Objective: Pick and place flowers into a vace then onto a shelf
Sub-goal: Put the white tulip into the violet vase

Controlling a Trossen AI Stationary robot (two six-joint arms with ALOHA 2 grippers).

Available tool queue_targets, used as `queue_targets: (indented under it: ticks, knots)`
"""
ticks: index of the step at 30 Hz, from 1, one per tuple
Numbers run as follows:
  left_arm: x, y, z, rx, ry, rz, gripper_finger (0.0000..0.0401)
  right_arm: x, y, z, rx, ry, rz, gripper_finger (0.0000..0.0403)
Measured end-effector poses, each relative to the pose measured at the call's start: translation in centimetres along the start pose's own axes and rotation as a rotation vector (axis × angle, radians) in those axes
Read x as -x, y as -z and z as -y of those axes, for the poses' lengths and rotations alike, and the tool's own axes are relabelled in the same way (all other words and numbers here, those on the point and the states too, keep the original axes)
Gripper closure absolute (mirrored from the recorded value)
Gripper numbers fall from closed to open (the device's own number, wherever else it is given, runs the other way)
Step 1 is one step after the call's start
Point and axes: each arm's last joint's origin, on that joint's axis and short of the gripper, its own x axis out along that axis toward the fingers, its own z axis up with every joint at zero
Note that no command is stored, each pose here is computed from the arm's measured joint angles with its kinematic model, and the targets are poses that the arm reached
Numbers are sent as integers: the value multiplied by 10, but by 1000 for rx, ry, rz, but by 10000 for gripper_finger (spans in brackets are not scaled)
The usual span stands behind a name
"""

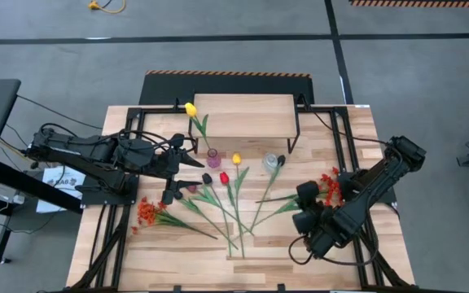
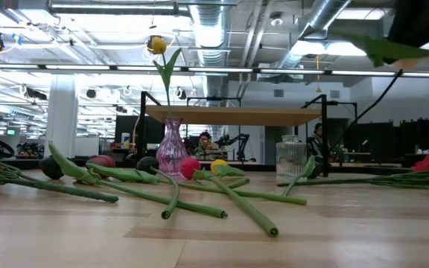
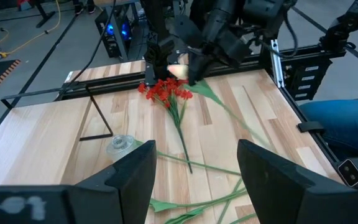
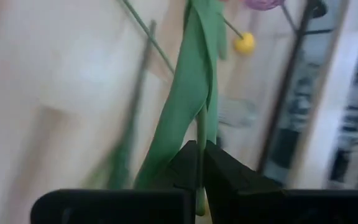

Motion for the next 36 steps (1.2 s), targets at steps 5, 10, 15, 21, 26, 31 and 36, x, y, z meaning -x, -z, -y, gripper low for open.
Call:
queue_targets:
  ticks: [5,10,15,21,26,31,36]
  knots:
    - [0,0,0,2,0,0,186,-9,3,13,21,51,-65,395]
    - [0,0,0,8,0,0,186,-23,3,29,47,48,-122,394]
    - [-5,0,1,52,0,-3,186,-37,3,47,145,137,-167,388]
    - [-28,5,5,90,8,-60,186,-43,1,64,359,413,-231,399]
    - [-55,10,10,112,7,-94,186,-45,-9,73,498,609,-284,390]
    - [-76,8,14,164,6,-44,186,-43,-23,77,622,684,-339,389]
    - [-78,2,12,223,-7,19,186,-43,-33,79,725,642,-325,397]
